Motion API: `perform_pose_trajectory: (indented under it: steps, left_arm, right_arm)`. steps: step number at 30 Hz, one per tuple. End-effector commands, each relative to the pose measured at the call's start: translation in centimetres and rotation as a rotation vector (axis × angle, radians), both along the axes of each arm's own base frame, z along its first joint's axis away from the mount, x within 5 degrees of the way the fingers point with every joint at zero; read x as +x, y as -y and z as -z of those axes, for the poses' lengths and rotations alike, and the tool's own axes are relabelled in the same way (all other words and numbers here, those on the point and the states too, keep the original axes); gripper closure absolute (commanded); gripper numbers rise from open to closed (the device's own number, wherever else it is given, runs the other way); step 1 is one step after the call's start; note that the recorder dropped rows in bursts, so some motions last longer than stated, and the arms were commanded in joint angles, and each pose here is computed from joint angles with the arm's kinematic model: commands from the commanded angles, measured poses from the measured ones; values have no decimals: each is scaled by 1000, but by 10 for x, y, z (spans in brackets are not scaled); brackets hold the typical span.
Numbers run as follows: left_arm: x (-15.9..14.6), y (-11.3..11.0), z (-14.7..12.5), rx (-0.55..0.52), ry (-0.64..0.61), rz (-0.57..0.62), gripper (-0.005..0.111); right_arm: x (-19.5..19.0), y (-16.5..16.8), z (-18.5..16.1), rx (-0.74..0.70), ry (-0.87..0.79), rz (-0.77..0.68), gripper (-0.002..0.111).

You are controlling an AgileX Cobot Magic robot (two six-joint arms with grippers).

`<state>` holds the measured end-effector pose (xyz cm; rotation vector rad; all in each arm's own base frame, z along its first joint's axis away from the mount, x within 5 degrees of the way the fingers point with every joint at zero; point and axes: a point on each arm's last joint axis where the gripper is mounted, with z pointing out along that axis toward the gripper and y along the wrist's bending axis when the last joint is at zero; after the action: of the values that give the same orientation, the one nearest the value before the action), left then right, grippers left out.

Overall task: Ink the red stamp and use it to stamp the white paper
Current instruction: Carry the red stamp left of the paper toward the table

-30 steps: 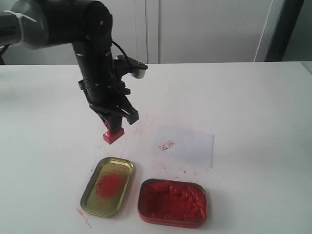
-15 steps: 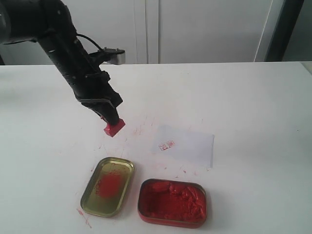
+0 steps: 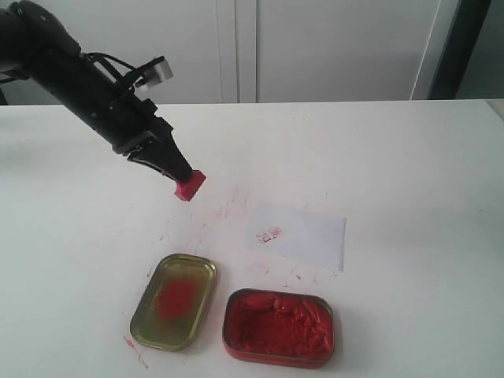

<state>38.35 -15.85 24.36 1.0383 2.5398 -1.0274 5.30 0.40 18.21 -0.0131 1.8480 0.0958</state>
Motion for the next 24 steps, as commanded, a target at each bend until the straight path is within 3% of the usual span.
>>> perform_pose_trajectory:
  steps: [1, 9, 24]
  left_arm:
    - [4, 6, 15, -89, -52, 25, 107]
    - [15, 11, 58, -104, -109, 28, 107]
    - [26, 12, 88, -91, -124, -46, 107]
  right_arm:
    - [0, 0, 0, 3, 14, 8, 108]
    - [0, 0, 0, 3, 14, 8, 108]
    - [0, 0, 0, 3, 14, 8, 108]
